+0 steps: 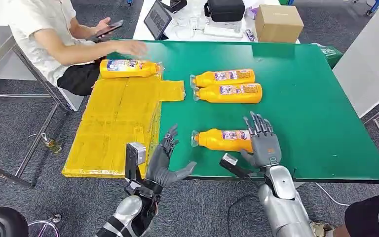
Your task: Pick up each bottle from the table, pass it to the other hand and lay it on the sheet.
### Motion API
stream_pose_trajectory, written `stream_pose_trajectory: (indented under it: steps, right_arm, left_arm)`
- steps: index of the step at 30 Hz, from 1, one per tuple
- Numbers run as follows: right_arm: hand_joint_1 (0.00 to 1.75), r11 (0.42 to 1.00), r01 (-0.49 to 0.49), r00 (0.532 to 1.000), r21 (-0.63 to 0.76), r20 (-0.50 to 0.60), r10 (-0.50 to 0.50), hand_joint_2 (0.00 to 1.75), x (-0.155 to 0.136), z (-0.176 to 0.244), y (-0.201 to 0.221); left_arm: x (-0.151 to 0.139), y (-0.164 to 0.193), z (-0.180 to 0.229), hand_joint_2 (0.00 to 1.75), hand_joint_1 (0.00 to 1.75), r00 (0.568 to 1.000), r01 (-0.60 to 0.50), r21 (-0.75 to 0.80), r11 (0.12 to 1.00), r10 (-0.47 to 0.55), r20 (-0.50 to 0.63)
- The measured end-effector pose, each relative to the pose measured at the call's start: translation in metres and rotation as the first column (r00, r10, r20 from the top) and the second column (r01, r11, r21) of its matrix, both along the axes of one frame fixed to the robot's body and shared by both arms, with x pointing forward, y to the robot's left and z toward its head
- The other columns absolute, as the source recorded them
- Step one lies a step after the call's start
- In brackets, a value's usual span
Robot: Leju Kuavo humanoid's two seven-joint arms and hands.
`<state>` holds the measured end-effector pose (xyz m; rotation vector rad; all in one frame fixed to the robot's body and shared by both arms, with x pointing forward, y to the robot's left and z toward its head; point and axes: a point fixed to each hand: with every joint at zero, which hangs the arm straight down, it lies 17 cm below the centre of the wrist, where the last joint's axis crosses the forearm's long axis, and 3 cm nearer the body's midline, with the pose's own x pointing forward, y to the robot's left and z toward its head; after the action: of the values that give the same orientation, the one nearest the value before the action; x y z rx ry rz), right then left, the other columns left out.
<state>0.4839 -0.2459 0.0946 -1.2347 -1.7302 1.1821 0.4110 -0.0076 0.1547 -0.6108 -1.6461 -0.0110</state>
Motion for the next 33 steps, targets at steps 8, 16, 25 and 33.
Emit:
stream_pose_trajectory:
  steps: [8,16,25,33]
  right_arm:
    - [0.00,0.998,-0.022,0.995,0.066,-0.096,0.028,1.75,0.007,-0.028,0.007]
    - [0.00,0.997,0.012,0.976,0.076,-0.218,0.005,1.75,0.014,-0.055,0.008]
    - [0.00,0.997,0.046,0.959,-0.068,-0.277,-0.063,1.75,0.027,-0.063,-0.002]
    - [0.00,0.976,0.097,0.950,-0.193,-0.274,-0.148,1.75,0.034,-0.063,-0.020]
  left_arm:
    - [-0.006,-0.014,-0.009,1.75,0.00,0.994,0.086,-0.020,0.996,-0.087,-0.066]
    - [-0.013,-0.018,-0.016,1.75,0.00,0.987,0.136,0.000,0.991,-0.136,-0.086]
    - [-0.017,-0.019,-0.018,1.75,0.00,0.978,0.177,-0.020,0.984,-0.178,-0.111]
    - [-0.025,-0.021,-0.025,1.75,0.00,0.963,0.215,-0.059,0.975,-0.222,-0.152]
